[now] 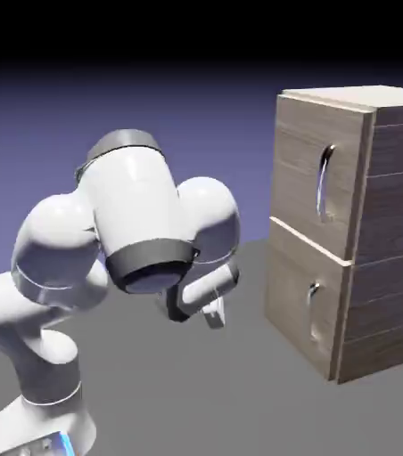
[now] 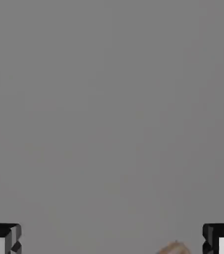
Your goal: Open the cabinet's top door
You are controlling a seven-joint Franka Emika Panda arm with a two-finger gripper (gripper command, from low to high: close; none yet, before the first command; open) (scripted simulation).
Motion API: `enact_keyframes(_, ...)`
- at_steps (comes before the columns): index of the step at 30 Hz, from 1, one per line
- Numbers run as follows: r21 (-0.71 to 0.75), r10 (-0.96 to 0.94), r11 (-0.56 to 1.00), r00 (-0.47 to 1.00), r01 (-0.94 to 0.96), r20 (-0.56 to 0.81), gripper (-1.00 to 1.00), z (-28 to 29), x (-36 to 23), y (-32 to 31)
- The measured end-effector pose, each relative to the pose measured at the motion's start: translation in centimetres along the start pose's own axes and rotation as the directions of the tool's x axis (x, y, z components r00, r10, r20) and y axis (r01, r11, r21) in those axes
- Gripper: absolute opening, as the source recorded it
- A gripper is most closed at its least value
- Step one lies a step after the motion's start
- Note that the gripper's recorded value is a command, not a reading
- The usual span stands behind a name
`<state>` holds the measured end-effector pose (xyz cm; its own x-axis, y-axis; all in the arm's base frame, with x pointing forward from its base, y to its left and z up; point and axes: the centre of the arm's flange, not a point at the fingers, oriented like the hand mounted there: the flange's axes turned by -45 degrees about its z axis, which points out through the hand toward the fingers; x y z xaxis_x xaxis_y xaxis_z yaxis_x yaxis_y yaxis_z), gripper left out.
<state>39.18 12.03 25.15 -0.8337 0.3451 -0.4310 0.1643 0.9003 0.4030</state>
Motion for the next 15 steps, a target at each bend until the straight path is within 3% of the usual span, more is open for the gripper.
enact_keyframes(7, -0.077, -0.223, 0.959, 0.896, 0.272, 0.384, 0.00, -6.8, -7.6, 0.3)
enact_keyframes(11, 0.017, -0.309, 0.924, 0.723, 0.381, 0.618, 0.00, -12.5, -12.3, -1.0)
enact_keyframes(15, 0.198, -0.390, 0.892, 0.472, 0.406, 0.791, 0.00, -19.4, -16.5, -3.5)
